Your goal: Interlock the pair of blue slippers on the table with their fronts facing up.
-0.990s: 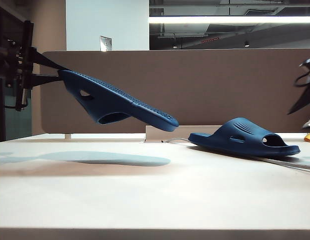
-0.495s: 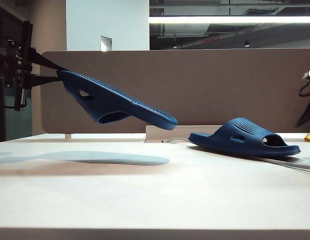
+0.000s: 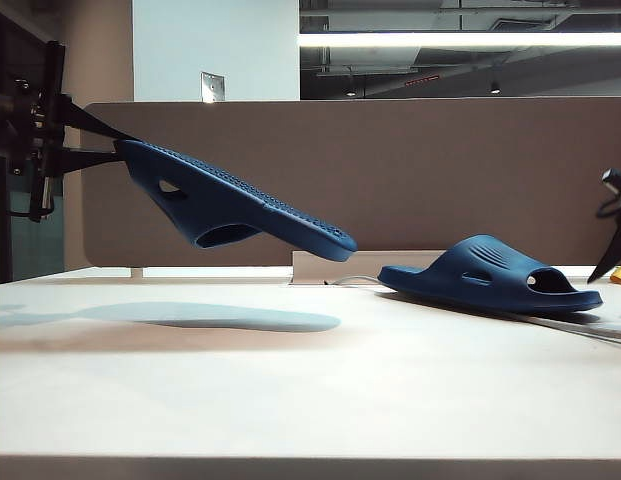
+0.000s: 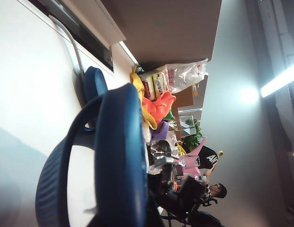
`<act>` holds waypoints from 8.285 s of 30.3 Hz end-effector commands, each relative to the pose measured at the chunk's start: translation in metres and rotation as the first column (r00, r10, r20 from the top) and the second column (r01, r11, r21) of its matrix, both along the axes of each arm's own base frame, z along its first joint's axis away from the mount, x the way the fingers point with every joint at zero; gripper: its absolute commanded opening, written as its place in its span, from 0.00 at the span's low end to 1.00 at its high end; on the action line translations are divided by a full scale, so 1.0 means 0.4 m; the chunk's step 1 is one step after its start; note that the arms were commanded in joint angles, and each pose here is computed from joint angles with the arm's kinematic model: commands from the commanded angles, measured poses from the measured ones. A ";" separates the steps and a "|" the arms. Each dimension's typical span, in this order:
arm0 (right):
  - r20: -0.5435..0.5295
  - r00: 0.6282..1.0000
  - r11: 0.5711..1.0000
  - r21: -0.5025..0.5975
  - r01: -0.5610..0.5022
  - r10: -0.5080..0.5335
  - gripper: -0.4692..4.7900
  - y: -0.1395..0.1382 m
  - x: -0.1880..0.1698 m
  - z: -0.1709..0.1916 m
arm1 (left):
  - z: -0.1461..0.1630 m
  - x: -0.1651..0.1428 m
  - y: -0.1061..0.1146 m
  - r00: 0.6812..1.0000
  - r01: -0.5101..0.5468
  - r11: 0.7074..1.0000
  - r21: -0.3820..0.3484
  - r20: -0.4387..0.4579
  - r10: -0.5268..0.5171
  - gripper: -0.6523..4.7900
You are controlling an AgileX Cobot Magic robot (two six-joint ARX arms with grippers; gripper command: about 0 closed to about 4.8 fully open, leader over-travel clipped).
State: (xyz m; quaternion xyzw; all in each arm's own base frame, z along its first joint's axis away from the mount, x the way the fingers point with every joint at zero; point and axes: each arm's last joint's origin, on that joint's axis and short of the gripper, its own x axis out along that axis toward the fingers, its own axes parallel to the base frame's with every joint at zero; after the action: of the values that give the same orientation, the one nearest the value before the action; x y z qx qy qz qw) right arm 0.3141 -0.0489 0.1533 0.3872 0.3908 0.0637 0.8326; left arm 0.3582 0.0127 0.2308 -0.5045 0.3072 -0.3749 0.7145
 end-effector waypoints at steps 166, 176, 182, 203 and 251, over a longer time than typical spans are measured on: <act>0.240 0.931 0.757 -0.652 -0.056 0.275 0.09 0.298 -0.186 0.280 | -0.007 -0.006 0.026 0.893 -0.097 0.964 -0.248 -0.449 -0.025 0.12; 0.214 0.934 0.755 -0.650 -0.082 0.286 0.09 0.298 -0.189 0.275 | 0.012 -0.011 0.022 0.985 0.116 0.992 0.042 0.120 -0.121 0.12; 0.218 0.929 0.759 -0.644 -0.093 0.299 0.09 0.300 -0.189 0.275 | 0.012 -0.017 0.019 0.912 0.198 0.966 0.165 0.329 -0.243 0.11; 0.212 0.910 0.756 -0.638 -0.147 0.356 0.09 0.303 -0.191 0.274 | 0.043 0.001 0.035 0.581 -0.409 0.772 0.487 0.791 -0.191 0.11; 0.135 0.913 0.775 -0.585 -0.240 0.384 0.09 0.302 -0.133 0.204 | -0.032 -0.091 -0.156 0.547 -0.364 0.117 0.924 0.314 -0.776 0.35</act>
State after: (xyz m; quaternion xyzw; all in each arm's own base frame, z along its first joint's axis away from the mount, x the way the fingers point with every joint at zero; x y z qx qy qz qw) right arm 0.2611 0.0720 0.2342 0.0489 0.3443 0.1309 0.9284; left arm 0.3223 -0.0496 0.2162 0.3776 0.1983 -0.3714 0.8247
